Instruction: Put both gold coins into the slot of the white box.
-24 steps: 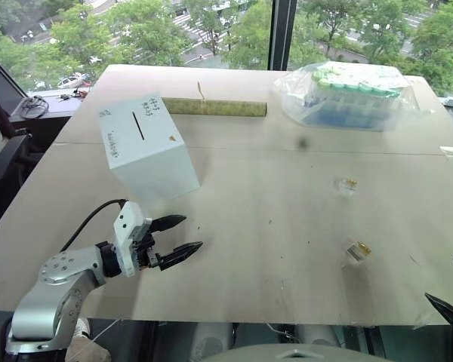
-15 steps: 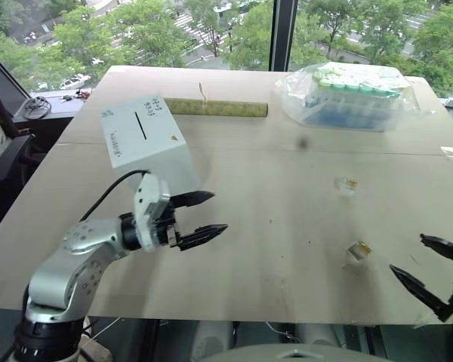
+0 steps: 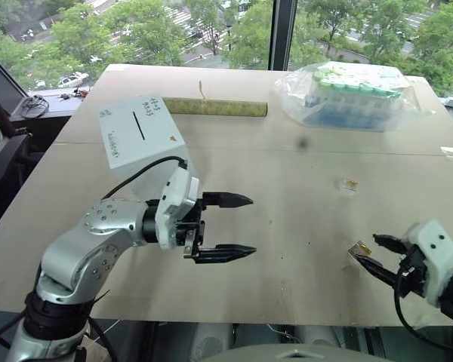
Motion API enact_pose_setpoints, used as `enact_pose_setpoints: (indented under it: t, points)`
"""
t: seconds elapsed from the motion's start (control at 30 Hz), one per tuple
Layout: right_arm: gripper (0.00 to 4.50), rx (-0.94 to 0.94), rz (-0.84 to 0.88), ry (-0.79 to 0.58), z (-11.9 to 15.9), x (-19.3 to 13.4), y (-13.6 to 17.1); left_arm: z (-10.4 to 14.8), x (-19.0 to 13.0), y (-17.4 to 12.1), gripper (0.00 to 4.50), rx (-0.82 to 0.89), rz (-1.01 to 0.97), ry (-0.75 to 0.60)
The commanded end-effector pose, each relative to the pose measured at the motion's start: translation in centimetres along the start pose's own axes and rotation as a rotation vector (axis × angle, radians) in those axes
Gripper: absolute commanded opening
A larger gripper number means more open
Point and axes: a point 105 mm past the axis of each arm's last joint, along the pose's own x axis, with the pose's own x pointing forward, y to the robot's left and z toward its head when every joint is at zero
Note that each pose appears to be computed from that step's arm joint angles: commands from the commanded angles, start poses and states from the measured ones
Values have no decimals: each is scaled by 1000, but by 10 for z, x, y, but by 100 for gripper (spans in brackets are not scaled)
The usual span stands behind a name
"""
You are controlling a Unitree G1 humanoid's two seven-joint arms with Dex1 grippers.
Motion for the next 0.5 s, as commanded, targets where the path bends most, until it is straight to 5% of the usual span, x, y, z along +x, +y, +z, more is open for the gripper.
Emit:
enact_pose_setpoints:
  t: [0.03,0.5]
  points:
    - [191,-45,-18,6,6,1,-1,13,2,-22,450,43,-25,-12]
    - [191,-50,-22,39,9,8,-5,30,-5,-41,450,37,-8,-5]
